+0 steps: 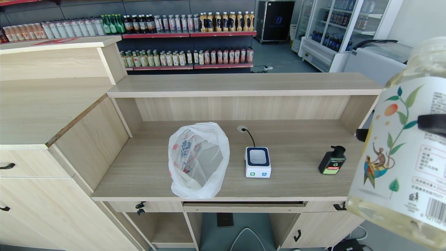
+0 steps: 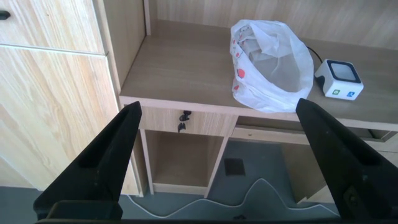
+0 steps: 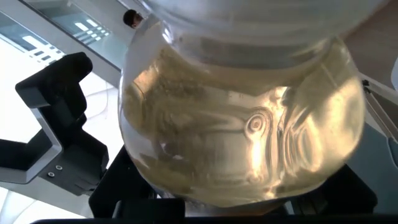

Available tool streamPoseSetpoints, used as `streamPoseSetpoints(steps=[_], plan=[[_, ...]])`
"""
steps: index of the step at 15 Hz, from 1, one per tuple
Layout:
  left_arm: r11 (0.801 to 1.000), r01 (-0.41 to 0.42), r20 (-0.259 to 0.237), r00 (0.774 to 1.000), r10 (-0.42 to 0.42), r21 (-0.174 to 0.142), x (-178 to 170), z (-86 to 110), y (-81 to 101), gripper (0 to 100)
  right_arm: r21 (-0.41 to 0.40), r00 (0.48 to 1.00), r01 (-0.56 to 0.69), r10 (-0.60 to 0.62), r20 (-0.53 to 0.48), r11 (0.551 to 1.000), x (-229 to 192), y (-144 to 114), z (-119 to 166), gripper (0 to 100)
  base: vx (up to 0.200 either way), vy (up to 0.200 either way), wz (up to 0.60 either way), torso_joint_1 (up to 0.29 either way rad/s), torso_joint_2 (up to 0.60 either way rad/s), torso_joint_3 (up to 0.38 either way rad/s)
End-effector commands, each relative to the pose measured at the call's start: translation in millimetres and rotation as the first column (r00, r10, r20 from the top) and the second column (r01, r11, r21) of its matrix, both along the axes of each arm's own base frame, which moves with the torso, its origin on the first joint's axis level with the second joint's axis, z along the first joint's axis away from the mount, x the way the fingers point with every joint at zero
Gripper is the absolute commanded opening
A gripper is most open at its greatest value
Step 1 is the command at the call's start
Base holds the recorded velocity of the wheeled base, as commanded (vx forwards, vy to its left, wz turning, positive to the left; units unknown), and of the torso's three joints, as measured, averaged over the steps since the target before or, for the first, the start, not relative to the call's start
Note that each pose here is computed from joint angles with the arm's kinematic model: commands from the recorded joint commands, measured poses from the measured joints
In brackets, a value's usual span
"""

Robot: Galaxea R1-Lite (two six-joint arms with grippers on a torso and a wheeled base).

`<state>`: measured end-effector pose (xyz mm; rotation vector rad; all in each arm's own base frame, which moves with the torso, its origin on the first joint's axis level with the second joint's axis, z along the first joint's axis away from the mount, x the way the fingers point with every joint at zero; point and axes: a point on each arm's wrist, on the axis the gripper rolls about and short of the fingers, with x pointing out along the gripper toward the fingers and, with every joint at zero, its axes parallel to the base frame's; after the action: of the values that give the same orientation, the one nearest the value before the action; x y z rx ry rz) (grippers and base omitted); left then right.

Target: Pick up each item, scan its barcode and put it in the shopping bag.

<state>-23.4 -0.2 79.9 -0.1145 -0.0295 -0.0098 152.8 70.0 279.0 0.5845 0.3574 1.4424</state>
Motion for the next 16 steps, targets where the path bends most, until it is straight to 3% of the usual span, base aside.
streamPoseSetpoints(steps=[1, 3, 6, 7, 9, 12, 13, 16], plan=[[1.0, 0.0, 0.001, 1.0, 0.0, 0.0, 0.0, 0.0, 0.0, 100, -0.005, 0.996, 0.085, -0.085, 0.005, 0.996, 9.1, -11.4, -2.0, 0, 0.0, 0.0, 0.0, 0.0, 0.0, 0.0], [1.0, 0.0, 0.001, 1.0, 0.0, 0.0, 0.0, 0.0, 0.0, 100, -0.03, 0.956, 0.288, -0.285, 0.062, 0.957, 26.7, -37.5, -15.1, 0, 0.0, 0.0, 0.0, 0.0, 0.0, 0.0], [1.0, 0.0, 0.001, 1.0, 0.0, 0.0, 0.0, 0.0, 0.0, 100, -0.076, 0.798, 0.598, -0.584, 0.149, 0.798, 52.8, -64.4, -39.1, 0, 0.0, 0.0, 0.0, 0.0, 0.0, 0.0], [1.0, 0.0, 0.001, 1.0, 0.0, 0.0, 0.0, 0.0, 0.0, 100, -0.117, 0.643, 0.763, -0.728, 0.236, 0.636, 71.5, -73.2, -51.4, 0, 0.0, 0.0, 0.0, 0.0, 0.0, 0.0], [1.0, -0.002, 0.001, 1.0, 0.002, 0.0, 0.0, 0.0, 0.0, 100, -0.197, 0.367, 0.929, -0.85, 0.378, 0.314, 93.6, -80.3, -70.3, 0, 0.0, 0.0, 0.0, 0.0, 0.0, 0.0], [1.0, 0.0, 0.001, 1.0, 0.0, 0.0, 0.0, 0.0, 0.0, 100, -0.225, 0.31, 0.949, -0.78, 0.544, 0.22, 99.2, -77.2, -80.2, 0, 0.0, 0.0, 0.0, 0.0, 0.0, 0.0], [1.0, 0.0, 0.001, 1.0, 0.0, 0.0, 0.0, 0.0, 0.0, 100, -0.222, 0.265, 0.963, -0.684, 0.68, 0.152, 101.9, -77.9, -86.1, 0, 0.0, 0.0, 0.0, 0.0, 0.0, 0.0], [1.0, 0.0, 0.001, 1.0, 0.0, 0.0, 0.0, 0.0, 0.0, 100, -0.223, 0.206, 0.974, -0.495, 0.844, 0.026, 102.3, -82.0, -91.1, 0, 0.0, 0.0, 0.0, 0.0, 0.0, 0.0]])
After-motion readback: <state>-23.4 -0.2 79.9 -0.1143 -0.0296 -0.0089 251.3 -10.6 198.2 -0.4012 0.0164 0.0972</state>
